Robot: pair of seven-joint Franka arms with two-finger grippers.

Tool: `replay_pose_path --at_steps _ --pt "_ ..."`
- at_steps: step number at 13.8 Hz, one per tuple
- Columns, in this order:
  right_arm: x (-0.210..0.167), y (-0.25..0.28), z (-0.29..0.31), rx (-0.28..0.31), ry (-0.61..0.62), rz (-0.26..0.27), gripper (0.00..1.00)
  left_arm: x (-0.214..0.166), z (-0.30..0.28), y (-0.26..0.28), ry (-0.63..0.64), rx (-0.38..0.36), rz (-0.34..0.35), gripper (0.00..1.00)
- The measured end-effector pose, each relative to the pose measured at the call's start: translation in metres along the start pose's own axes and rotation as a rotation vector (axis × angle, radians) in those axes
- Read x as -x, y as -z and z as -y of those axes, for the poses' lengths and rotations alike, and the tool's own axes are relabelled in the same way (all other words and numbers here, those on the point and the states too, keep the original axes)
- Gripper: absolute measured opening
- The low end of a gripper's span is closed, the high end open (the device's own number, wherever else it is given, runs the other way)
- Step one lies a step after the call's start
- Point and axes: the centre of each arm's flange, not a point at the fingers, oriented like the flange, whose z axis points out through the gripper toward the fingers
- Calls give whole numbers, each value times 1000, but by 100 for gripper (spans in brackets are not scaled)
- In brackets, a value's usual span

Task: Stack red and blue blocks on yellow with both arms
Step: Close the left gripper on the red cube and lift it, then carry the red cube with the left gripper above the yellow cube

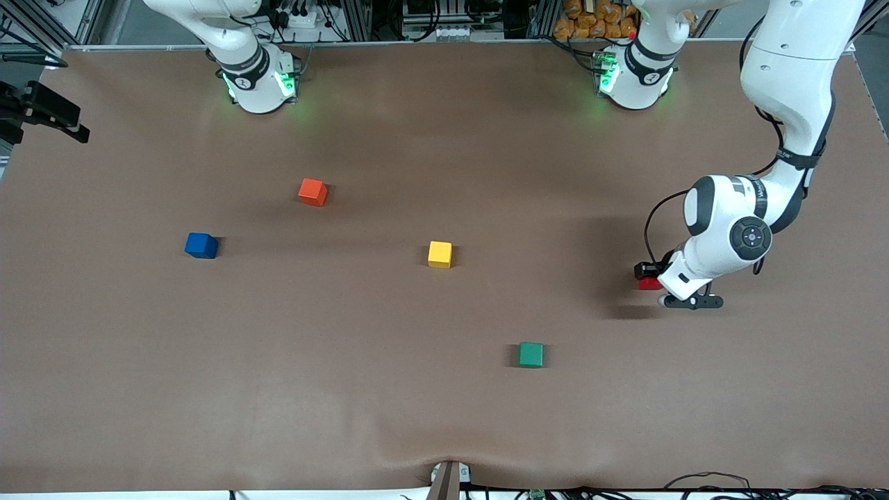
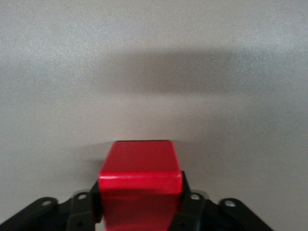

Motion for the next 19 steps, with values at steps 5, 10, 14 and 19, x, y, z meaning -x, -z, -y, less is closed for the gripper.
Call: replay_pose_path --at_steps 5,10,14,19 --pt "0 0 -1 0 -1 0 100 0 -11 6 15 5 6 56" --pt "0 0 -1 0 -2 1 100 9 -63 65 67 7 50 56" --pt "0 0 -1 0 -2 2 100 14 -119 123 107 -12 123 56" --pt "0 -1 -1 0 -3 2 100 28 -215 178 47 -23 129 56"
